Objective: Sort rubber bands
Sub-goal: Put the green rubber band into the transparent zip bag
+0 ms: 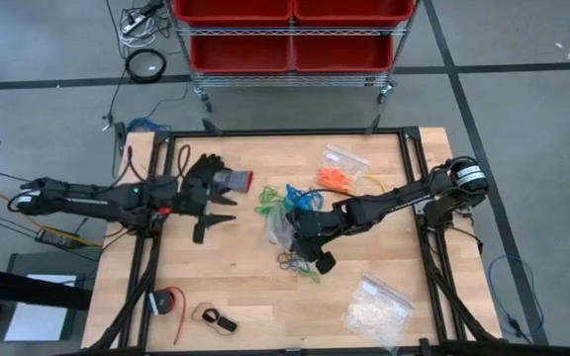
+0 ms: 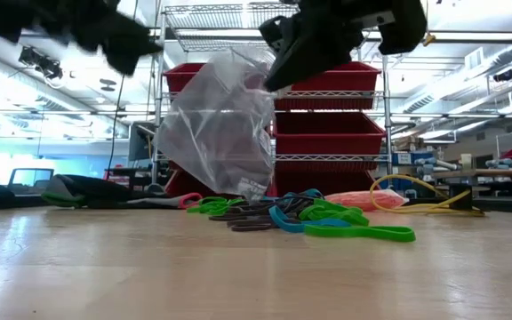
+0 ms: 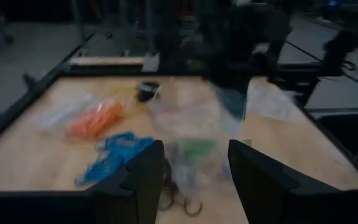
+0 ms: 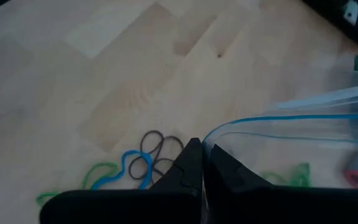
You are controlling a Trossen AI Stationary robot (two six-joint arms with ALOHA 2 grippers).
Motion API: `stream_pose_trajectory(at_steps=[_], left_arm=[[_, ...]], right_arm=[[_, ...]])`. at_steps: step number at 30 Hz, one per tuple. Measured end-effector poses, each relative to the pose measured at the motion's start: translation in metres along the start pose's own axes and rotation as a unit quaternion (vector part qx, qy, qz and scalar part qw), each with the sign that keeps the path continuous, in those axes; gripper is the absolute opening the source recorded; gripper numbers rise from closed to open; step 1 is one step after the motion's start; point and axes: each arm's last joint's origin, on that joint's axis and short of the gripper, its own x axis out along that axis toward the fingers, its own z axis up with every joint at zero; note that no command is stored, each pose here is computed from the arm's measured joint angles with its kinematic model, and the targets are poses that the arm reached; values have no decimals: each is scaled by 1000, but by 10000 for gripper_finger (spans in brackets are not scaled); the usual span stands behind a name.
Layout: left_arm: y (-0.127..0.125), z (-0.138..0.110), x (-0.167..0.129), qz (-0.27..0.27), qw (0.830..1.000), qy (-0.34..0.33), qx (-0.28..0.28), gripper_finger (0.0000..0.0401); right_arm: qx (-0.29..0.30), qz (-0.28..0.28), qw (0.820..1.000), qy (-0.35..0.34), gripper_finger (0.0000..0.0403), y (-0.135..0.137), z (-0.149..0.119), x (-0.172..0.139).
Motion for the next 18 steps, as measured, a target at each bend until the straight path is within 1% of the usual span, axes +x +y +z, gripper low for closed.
stream_pose_trajectory(at_steps=[3,4,6,10,12,14,16,18], left_arm=[[4,-10,5,60,997,-16,-41,188],[5,-15,5,72,996,-13,-52,188],[6,-14,5,86,994,-25,-60,188],[10,-10,3,158,983,-50,-84,188],[10,-10,3,168,981,-52,-85,188],[10,-9,3,168,979,-59,-99,188],[9,-7,3,144,982,-67,-104,188],[9,-4,3,130,984,-78,-90,188]], right_arm=[[3,-3,1000,-3,0,-1,0,0],[4,-4,1000,-5,0,-2,0,0],[5,-6,1000,-8,0,-3,1,0],[9,-10,1000,-9,0,-5,0,0],[16,-14,1000,-12,0,-7,0,0],[18,-16,1000,-13,0,-8,0,0],[18,-16,1000,-14,0,-8,0,0],[18,-17,1000,-15,0,-9,0,0]])
